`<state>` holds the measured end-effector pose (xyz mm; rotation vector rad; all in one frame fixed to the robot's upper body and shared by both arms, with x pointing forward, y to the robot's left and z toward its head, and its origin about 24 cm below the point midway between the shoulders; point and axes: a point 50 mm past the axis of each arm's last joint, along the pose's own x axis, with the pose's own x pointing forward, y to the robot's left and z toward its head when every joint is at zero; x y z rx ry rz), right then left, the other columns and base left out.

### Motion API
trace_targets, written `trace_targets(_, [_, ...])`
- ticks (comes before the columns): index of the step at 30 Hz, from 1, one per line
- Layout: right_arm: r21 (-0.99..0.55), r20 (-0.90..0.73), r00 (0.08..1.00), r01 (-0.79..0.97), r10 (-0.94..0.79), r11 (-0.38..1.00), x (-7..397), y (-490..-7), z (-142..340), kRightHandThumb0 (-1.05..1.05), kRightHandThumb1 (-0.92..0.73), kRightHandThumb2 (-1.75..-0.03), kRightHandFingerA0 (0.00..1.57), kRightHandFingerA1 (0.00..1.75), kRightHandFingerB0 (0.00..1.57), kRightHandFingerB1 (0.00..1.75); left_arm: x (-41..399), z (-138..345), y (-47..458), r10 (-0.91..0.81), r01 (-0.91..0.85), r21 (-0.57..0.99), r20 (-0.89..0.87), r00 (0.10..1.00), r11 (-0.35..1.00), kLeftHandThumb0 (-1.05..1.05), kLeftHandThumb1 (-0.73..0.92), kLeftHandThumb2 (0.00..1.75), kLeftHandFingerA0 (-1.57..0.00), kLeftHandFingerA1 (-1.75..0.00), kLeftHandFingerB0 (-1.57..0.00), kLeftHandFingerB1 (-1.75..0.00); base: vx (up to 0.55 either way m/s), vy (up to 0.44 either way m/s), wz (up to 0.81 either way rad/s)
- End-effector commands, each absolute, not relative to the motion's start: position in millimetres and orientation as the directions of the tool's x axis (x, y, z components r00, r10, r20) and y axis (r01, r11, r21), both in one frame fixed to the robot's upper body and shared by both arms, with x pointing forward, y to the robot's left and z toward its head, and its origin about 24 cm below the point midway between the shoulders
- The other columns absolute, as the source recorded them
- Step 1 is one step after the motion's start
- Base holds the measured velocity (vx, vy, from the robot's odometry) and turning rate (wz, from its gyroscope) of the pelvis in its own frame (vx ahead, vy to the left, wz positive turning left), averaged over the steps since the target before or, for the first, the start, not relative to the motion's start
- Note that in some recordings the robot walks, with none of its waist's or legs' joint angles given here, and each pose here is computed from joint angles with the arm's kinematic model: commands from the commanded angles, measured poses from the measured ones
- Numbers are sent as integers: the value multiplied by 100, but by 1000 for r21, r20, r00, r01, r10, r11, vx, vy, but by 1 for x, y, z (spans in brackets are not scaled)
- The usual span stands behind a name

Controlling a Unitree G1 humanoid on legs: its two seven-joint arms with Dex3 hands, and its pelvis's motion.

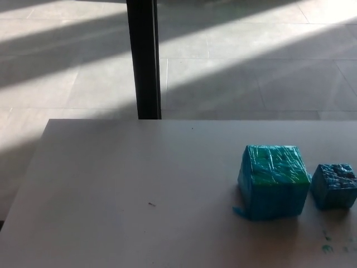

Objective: The robot uses its right hand to pick up the small cube kept on the middle on the desk and place it on the bigger cube kept next to it

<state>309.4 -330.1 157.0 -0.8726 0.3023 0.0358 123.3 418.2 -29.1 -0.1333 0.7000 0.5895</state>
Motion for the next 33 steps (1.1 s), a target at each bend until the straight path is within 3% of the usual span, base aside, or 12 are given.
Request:
trace_targets(1, [-876, -290, 951, -219, -106, 429, 314, -333, 168, -84, -45, -76, 0, 0, 0, 4, 123, -25, 422, 458, -551, 74, -653, 603, 831, -88, 78, 64, -34, -47, -25, -34, 0, 0, 0])
trace_targets(3, [-886, -289, 952, -225, -102, 406, 319, -329, 168, -90, -47, -72, 0, 0, 0, 0, 123, -25, 421, 454, -543, 76, -650, 610, 837, -88, 78, 64, -34, -49, -25, -34, 0, 0, 0])
trace_targets(4, [-895, -312, 945, -257, -100, 365, 324, -324, 168, -99, -54, -58, 0, 0, 0, 0, 123, -26, 422, 458, -550, 75, -652, 604, 832, -88, 78, 64, -35, -48, -26, -34, 0, 0, 0])
trace_targets(33, [-880, -386, 918, -337, -89, 333, 359, -281, 120, -103, -58, -58, 0, 0, 0, 0, 124, -30, 419, 447, -539, 81, -667, 595, 838, -88, 78, 64, -35, -49, -26, -34, 0, 0, 0])
